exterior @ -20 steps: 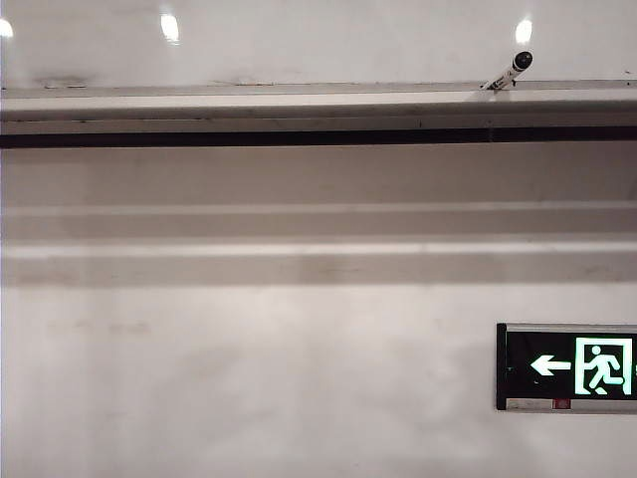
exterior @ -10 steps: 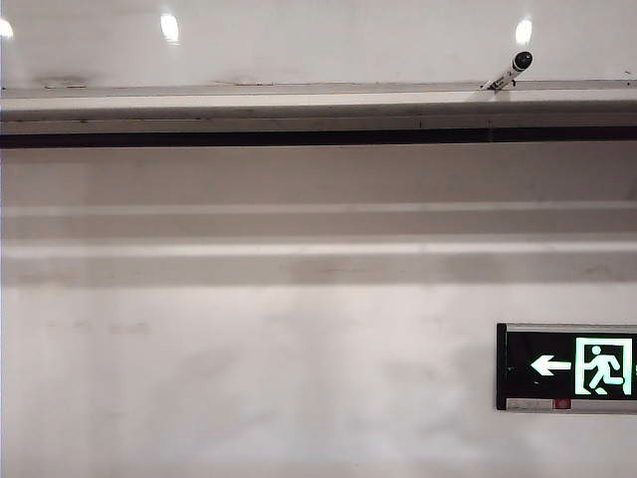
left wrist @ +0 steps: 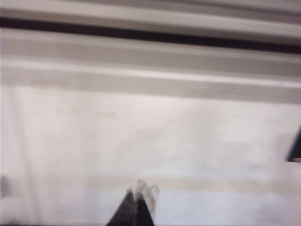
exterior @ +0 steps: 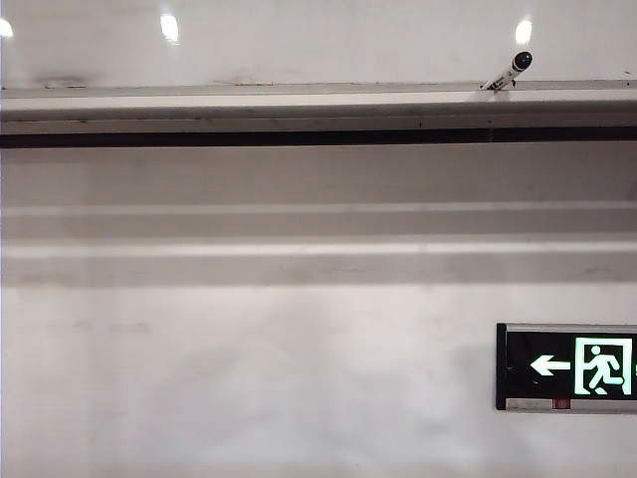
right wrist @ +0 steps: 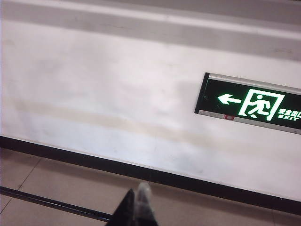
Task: Take a marker from the whiteboard tray, write "Hi!" on the whiteboard, and then put the marker back vertically into the whiteboard tray.
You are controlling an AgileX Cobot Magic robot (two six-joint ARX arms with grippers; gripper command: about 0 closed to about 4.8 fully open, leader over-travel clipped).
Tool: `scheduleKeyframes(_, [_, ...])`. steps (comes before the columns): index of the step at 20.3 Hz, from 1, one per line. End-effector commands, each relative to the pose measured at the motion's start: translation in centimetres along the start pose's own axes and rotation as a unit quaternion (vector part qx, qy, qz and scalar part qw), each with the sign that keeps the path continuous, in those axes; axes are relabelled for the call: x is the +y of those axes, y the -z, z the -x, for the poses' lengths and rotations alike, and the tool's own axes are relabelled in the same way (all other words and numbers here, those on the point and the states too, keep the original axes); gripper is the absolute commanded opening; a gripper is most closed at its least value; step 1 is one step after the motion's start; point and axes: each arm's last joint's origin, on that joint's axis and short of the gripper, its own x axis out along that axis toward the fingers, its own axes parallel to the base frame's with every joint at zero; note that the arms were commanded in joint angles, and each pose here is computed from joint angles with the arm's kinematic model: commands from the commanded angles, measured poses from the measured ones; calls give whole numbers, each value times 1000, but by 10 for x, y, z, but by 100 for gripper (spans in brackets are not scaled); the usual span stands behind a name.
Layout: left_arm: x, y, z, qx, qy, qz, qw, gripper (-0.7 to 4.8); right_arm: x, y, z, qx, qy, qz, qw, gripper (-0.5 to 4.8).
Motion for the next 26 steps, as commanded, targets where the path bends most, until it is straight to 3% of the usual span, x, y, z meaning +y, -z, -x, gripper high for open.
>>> scheduleKeyframes(1, [-1, 0, 0, 1, -14, -1, 1000, -6, 0, -2, 0, -8, 1, 0, 1000, 13])
scheduleKeyframes(17, [-3, 0, 0, 1, 5, -1, 1000, 4, 0, -1, 0, -11, 1, -1, 1000, 13])
scheduleKeyframes(21, [-3, 0, 0, 1, 5, 0, 1000, 4, -7, 8, 3, -30, 26, -8, 999, 13])
scheduleKeyframes(26, [-3, 0, 0, 1, 5, -1, 1000, 4, -21, 25, 8, -113, 78, -23, 990, 13])
